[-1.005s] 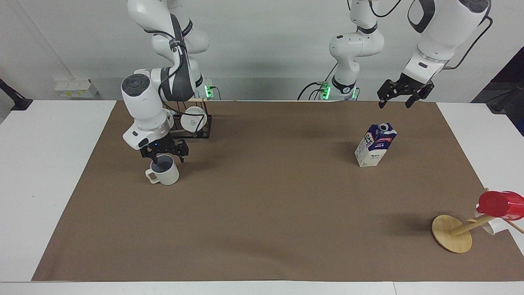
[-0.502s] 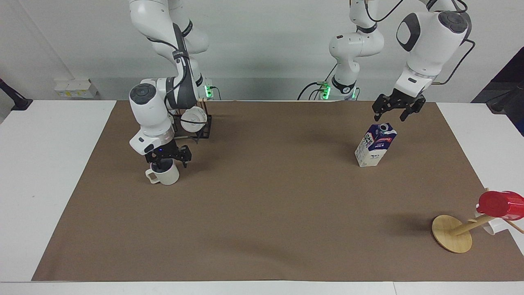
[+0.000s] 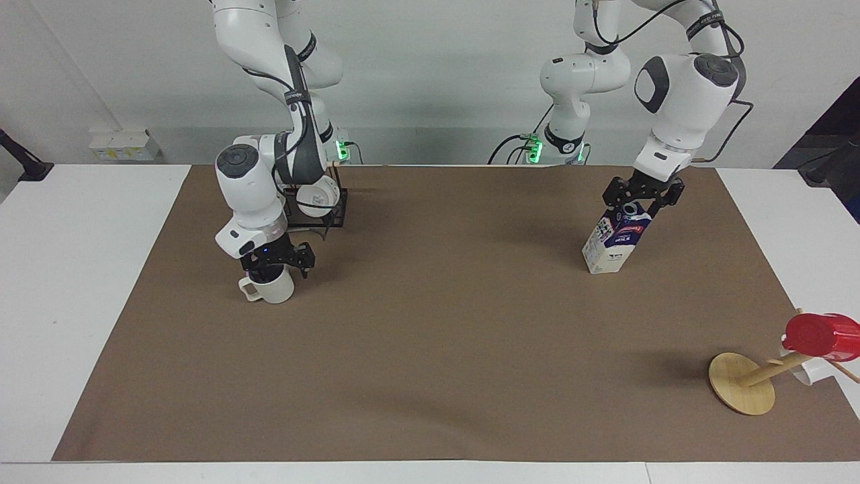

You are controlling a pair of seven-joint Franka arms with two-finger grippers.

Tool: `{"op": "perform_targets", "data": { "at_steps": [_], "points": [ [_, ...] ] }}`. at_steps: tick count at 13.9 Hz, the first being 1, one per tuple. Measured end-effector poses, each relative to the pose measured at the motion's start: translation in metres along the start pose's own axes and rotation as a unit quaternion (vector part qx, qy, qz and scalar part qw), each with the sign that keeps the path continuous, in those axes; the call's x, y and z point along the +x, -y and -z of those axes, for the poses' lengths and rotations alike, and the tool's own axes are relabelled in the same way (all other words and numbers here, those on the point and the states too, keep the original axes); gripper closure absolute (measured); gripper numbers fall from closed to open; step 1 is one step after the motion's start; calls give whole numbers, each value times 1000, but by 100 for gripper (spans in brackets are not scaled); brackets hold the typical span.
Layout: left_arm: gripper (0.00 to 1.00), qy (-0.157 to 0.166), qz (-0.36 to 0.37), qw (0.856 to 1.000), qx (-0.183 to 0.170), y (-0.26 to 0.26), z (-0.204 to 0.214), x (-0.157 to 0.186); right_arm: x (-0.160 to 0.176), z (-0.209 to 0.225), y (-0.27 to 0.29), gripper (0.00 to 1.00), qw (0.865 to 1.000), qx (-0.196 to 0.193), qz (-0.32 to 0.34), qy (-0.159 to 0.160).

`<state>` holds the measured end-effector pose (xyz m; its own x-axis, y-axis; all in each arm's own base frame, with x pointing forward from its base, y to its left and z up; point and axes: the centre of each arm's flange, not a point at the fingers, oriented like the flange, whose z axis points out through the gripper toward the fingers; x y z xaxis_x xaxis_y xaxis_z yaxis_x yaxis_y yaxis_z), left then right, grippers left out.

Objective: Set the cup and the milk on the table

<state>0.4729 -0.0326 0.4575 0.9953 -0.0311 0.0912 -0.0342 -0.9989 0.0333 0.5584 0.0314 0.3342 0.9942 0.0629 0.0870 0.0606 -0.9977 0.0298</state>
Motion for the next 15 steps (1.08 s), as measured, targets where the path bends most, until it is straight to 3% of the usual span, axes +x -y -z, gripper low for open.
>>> {"op": "perform_targets", "data": {
  "at_steps": [2,5,10,13,14,15],
  "points": [
    [0,-3,-1,1000,0,0,-2,0,0,0,0,7,1000,0,0,0],
    [0,-7,-4,1000,1,-1,-1,1,0,0,0,44,1000,0,0,1],
    [3,-9,-9,1000,1,-2,-1,1,0,0,2,96,1000,0,-7,0],
    [33,-9,-12,1000,1,-2,-1,1,10,12,3,96,1000,1,-17,-11],
    [33,-9,-12,1000,1,-2,-1,1,14,18,3,96,1000,1,-23,-10],
    [41,-9,-12,1000,1,-2,-1,1,19,27,4,96,1000,0,-29,-8]
  ]
}}
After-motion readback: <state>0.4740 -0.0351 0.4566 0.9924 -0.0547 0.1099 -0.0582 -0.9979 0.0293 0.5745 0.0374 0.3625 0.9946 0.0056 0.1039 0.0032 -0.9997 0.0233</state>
